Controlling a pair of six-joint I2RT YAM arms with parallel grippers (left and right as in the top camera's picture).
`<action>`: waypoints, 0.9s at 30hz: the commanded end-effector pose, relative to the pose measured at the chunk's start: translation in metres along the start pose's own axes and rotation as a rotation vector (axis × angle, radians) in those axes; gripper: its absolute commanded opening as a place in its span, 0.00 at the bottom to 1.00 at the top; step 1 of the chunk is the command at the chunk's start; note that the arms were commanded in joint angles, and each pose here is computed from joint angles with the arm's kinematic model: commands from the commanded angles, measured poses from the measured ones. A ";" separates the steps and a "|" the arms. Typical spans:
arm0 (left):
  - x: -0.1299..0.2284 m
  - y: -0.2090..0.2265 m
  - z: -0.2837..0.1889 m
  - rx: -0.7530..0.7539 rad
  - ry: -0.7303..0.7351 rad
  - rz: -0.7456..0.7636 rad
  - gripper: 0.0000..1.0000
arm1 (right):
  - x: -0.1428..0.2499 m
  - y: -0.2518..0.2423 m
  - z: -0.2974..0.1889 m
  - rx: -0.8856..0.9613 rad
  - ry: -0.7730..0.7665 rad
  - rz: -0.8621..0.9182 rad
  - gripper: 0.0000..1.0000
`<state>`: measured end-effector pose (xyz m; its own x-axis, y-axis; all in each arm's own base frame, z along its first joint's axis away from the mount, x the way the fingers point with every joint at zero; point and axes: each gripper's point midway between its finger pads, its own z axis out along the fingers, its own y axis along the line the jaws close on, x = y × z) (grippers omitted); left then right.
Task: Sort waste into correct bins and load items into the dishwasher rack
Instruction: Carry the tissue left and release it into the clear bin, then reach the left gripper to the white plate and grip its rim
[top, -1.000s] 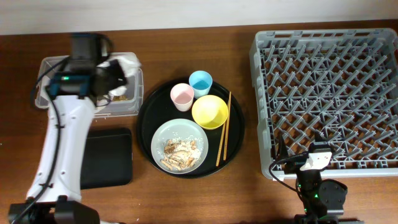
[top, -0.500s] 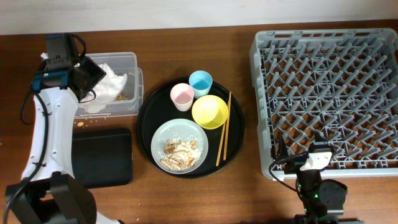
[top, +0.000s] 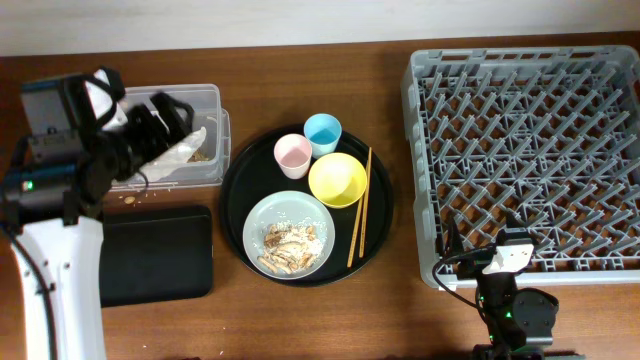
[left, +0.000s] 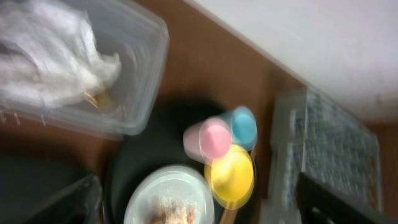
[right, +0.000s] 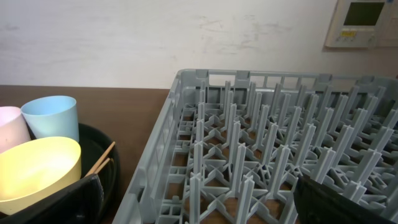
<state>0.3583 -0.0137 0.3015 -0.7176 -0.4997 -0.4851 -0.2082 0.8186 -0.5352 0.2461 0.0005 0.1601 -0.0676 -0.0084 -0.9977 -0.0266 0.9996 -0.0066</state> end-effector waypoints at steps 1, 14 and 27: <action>0.042 -0.014 0.001 0.078 0.178 0.070 0.93 | 0.002 -0.002 0.000 0.011 0.002 -0.006 0.99; 0.162 -0.058 0.014 -0.146 0.406 0.285 0.61 | 0.002 -0.002 0.000 0.011 0.002 -0.006 0.99; 0.267 -0.061 0.113 -0.330 0.514 0.426 0.59 | 0.002 -0.002 0.000 0.011 0.002 -0.006 0.99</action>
<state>0.2522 -0.2185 0.1628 -0.9773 -0.0049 -0.2120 0.0318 0.9850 -0.1694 0.2461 0.0005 0.1601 -0.0676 -0.0084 -0.9977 -0.0262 0.9996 -0.0067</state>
